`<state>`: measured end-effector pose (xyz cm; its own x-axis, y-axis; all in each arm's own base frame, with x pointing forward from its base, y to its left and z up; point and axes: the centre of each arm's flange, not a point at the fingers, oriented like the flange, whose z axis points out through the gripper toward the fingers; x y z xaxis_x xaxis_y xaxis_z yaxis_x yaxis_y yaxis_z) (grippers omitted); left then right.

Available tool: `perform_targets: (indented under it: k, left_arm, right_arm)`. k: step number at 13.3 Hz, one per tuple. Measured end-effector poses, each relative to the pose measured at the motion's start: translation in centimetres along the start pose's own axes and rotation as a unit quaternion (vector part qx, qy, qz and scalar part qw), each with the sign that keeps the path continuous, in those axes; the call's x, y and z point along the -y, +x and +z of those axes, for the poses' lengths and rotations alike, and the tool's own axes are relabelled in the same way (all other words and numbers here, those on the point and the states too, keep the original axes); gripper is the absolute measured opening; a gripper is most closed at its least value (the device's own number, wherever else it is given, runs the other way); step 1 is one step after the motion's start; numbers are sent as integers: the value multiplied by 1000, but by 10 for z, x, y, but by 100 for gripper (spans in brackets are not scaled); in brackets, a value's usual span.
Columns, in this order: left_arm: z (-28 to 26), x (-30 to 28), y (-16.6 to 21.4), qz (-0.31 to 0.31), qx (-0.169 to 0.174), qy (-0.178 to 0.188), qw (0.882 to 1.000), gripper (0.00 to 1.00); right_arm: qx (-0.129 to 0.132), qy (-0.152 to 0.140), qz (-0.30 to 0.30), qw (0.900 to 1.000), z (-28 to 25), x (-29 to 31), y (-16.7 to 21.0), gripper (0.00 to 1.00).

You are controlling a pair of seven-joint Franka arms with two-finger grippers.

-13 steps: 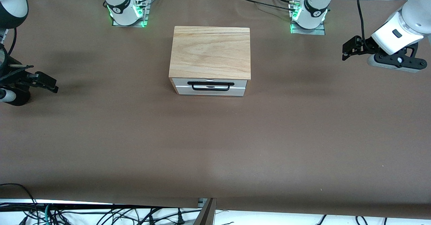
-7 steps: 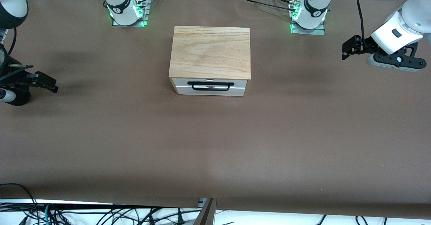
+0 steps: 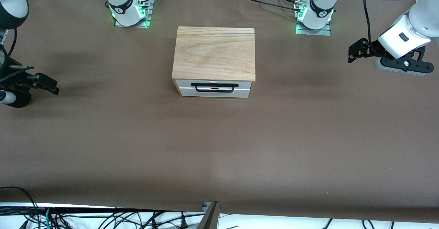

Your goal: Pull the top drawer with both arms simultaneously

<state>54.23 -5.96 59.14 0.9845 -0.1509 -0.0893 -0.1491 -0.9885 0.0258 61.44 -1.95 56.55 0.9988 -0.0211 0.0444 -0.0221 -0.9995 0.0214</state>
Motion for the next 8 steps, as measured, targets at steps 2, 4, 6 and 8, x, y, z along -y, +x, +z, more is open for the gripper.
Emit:
perform_targets:
  k: [2,4,6,8]
  left_arm:
    - [1,1,5,0,0,-1,1000,100]
    - [1,1,7,0,0,-1,1000,100]
    - [1,1,7,0,0,-1,1000,100]
    - [2,1,7,0,2,-1,1000,100]
  right_arm:
    - [0,0,0,1000,0,0,0,100]
    - [0,0,0,1000,0,0,0,100]
    - [0,0,1,1000,0,-1,0,100]
    - [0,0,2,1000,0,-2,0,100]
